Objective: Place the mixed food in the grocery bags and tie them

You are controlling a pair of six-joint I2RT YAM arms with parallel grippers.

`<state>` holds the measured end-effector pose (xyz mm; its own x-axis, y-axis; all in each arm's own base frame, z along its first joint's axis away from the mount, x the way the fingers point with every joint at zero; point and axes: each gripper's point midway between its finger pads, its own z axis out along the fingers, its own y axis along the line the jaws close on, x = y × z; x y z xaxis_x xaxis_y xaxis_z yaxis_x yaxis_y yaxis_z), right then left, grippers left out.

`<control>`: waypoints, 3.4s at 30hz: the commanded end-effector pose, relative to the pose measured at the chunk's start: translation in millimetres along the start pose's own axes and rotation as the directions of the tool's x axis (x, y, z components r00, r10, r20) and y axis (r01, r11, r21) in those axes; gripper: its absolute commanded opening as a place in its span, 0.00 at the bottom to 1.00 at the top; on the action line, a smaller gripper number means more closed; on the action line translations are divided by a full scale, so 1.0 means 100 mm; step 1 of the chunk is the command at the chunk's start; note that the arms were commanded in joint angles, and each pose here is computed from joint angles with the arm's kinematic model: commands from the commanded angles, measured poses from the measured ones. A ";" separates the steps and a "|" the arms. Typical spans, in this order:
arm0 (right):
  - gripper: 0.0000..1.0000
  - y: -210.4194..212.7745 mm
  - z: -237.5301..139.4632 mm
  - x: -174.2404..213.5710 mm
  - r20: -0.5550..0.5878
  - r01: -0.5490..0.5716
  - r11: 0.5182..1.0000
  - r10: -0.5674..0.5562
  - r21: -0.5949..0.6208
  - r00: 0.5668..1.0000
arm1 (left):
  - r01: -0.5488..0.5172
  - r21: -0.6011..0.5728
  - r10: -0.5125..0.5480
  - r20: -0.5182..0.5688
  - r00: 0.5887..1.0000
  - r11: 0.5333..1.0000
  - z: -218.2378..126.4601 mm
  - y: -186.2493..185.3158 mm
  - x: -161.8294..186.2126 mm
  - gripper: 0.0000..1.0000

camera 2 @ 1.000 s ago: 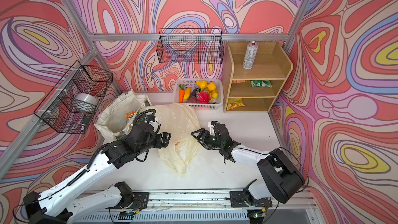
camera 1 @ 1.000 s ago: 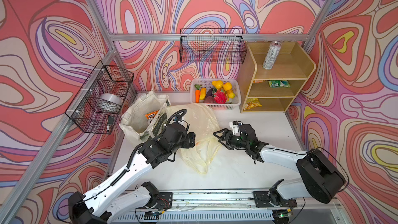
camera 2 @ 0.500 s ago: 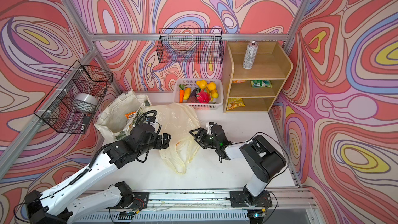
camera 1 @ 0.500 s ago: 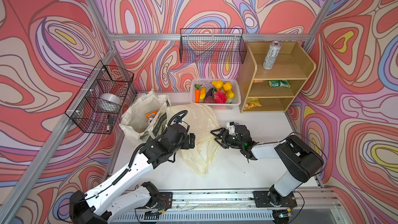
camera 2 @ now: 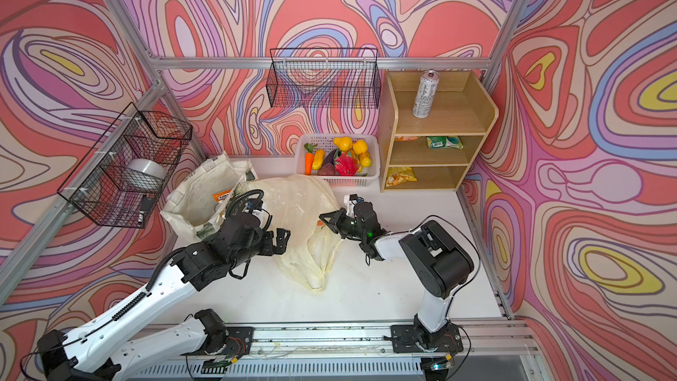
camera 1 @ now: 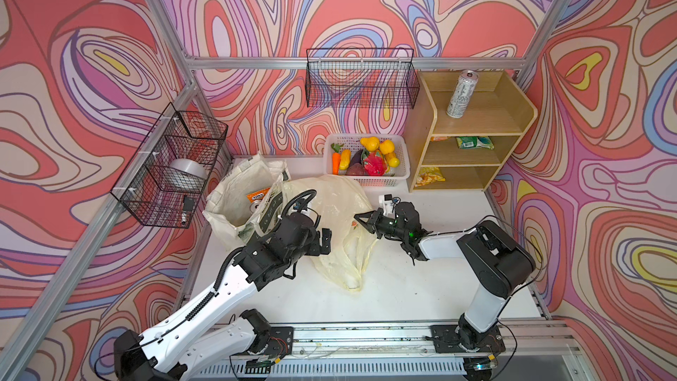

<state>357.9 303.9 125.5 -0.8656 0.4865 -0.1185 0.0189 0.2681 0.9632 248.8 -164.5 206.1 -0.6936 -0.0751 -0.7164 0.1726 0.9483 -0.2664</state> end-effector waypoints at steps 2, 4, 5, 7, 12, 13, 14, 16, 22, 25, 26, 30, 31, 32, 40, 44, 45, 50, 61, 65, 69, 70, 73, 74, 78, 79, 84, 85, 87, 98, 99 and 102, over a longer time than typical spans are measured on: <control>0.00 0.26 -0.07 -0.05 -0.019 0.057 0.998 -0.058 -0.030 0.998 | -0.067 0.025 0.067 -0.008 0.998 0.997 -0.06 -0.07 -0.04 1.00; 0.00 0.46 -0.13 -0.03 -0.036 0.116 0.993 -0.117 -0.036 0.992 | -0.102 0.049 0.102 -0.013 0.995 0.994 -0.07 -0.16 -0.10 1.00; 0.00 0.56 -0.16 -0.03 -0.046 0.146 0.989 -0.148 -0.032 0.988 | -0.124 0.060 0.125 -0.010 0.992 0.990 -0.08 -0.20 -0.15 1.00; 0.00 0.74 -0.24 -0.02 -0.057 0.210 0.977 -0.211 -0.019 0.976 | -0.165 0.072 0.166 -0.004 0.986 0.984 -0.09 -0.29 -0.21 1.00; 0.00 1.07 -0.39 -0.02 -0.093 0.354 0.935 -0.351 0.016 0.932 | -0.275 0.104 0.274 0.025 0.961 0.956 -0.08 -0.57 -0.38 1.00; 0.00 1.14 -0.40 -0.03 -0.097 0.376 0.926 -0.373 0.019 0.923 | -0.296 0.103 0.294 0.031 0.955 0.950 -0.08 -0.62 -0.42 1.00; 0.00 1.17 -0.41 -0.03 -0.104 0.389 0.921 -0.385 0.023 0.917 | -0.314 0.104 0.312 0.035 0.949 0.944 -0.06 -0.68 -0.44 1.00; 0.00 1.24 -0.43 -0.03 -0.111 0.412 0.911 -0.407 0.022 0.907 | -0.343 0.094 0.340 0.046 0.939 0.934 -0.04 -0.76 -0.51 0.99; 0.00 1.31 -0.43 -0.03 -0.123 0.428 0.904 -0.423 0.016 0.898 | -0.361 0.095 0.352 0.104 0.930 0.928 0.00 -0.94 -0.69 0.99; 0.00 1.34 -0.44 -0.02 -0.124 0.429 0.903 -0.425 0.009 0.897 | -0.363 0.100 0.353 0.104 0.930 0.927 0.07 -1.00 -0.71 0.99; 0.00 1.34 -0.44 -0.02 -0.125 0.429 0.903 -0.425 0.007 0.897 | -0.364 0.103 0.353 0.105 0.930 0.926 0.09 -1.02 -0.71 0.99; 0.00 1.38 -0.45 -0.01 -0.124 0.431 0.902 -0.428 -0.001 0.895 | -0.368 0.100 0.360 0.093 0.928 0.924 0.26 -1.07 -0.67 0.99; 0.00 1.38 -0.45 -0.02 -0.124 0.432 0.902 -0.429 -0.003 0.895 | -0.368 0.098 0.360 0.091 0.929 0.925 0.30 -1.09 -0.66 0.98; 0.00 1.38 -0.45 -0.01 -0.126 0.431 0.902 -0.428 -0.003 0.895 | -0.368 0.096 0.360 0.091 0.929 0.925 0.33 -1.10 -0.66 0.98; 0.00 1.40 -0.45 -0.02 -0.122 0.428 0.904 -0.426 -0.005 0.897 | -0.351 0.035 0.346 0.098 0.933 0.936 0.64 -1.13 -0.70 0.96; 0.00 1.41 -0.45 -0.03 -0.118 0.424 0.906 -0.422 -0.003 0.899 | -0.351 -0.027 0.352 0.104 0.930 0.936 0.78 -1.07 -0.72 0.79; 0.00 1.42 -0.45 -0.03 -0.116 0.424 0.906 -0.421 -0.004 0.899 | -0.356 -0.029 0.357 0.105 0.928 0.934 0.81 -1.07 -0.71 0.66; 0.32 1.43 -0.50 -0.04 -0.110 0.440 0.898 -0.435 0.021 0.894 | -0.351 -0.030 0.353 0.076 0.933 0.936 0.88 -1.04 -0.65 0.00; 0.69 1.15 -0.61 -0.33 -0.135 0.461 0.880 -0.445 0.117 0.885 | 0.045 0.095 -0.048 0.028 0.998 0.995 0.23 -0.64 -0.52 0.00; 0.70 1.22 -0.41 -0.45 -0.173 0.484 0.871 -0.465 0.086 0.868 | 0.170 0.164 -0.173 0.002 0.985 0.972 0.12 -0.64 -0.38 0.00; 0.70 1.22 -0.18 -0.52 -0.221 0.482 0.874 -0.459 0.059 0.860 | 0.251 0.165 -0.258 0.023 0.966 0.954 0.23 -0.58 -0.31 0.00; 0.70 1.22 -0.15 -0.54 -0.227 0.488 0.871 -0.465 0.059 0.856 | 0.258 0.153 -0.265 0.028 0.964 0.954 0.27 -0.56 -0.31 0.00; 0.70 1.28 -0.17 -0.62 -0.214 0.504 0.861 -0.481 0.067 0.850 | 0.268 0.121 -0.275 0.048 0.960 0.956 0.39 -0.51 -0.36 0.00; 0.70 1.32 -0.21 -0.66 -0.197 0.508 0.858 -0.487 0.073 0.851 | 0.271 0.105 -0.278 0.055 0.959 0.957 0.44 -0.48 -0.39 0.00; 0.70 1.39 -0.50 -0.90 -0.098 0.513 0.848 -0.504 0.132 0.858 | 0.311 0.093 -0.319 0.088 0.944 0.946 0.58 -0.34 -0.59 0.00; 0.71 1.37 -0.59 -0.99 -0.070 0.508 0.846 -0.503 0.161 0.861 | 0.318 0.096 -0.327 0.093 0.940 0.943 0.61 -0.32 -0.64 0.00; 0.80 1.03 -0.79 -1.43 0.005 0.471 0.776 -0.521 0.419 0.854 | 0.298 0.109 -0.307 0.075 0.949 0.948 0.71 -0.30 -0.80 0.00; 0.82 0.93 -0.78 -1.51 0.005 0.458 0.755 -0.521 0.469 0.854 | 0.288 0.109 -0.296 0.064 0.953 0.951 0.73 -0.30 -0.80 0.00; 0.86 0.80 -0.74 -1.66 0.003 0.442 0.719 -0.526 0.536 0.851 | 0.265 0.108 -0.271 0.039 0.962 0.958 0.74 -0.31 -0.78 0.00; 0.93 0.23 -0.24 -2.28 -0.020 0.370 0.532 -0.551 0.762 0.834 | 0.209 0.070 -0.205 -0.052 0.977 0.975 0.71 -0.09 -0.50 0.00; 0.93 0.19 -0.20 -2.32 -0.024 0.367 0.518 -0.554 0.773 0.832 | 0.210 0.072 -0.206 -0.056 0.977 0.975 0.72 -0.08 -0.49 0.00; 0.99 0.08 -0.03 -2.41 -0.047 0.381 0.501 -0.557 0.777 0.829 | 0.201 0.079 -0.196 -0.072 0.978 0.976 0.76 -0.09 -0.48 0.00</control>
<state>558.5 193.9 169.6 -0.7531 0.2469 -0.6099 0.0406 0.9426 0.3315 339.3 -193.0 199.6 -0.7399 -0.2715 -0.6155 0.0625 0.8832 -0.4647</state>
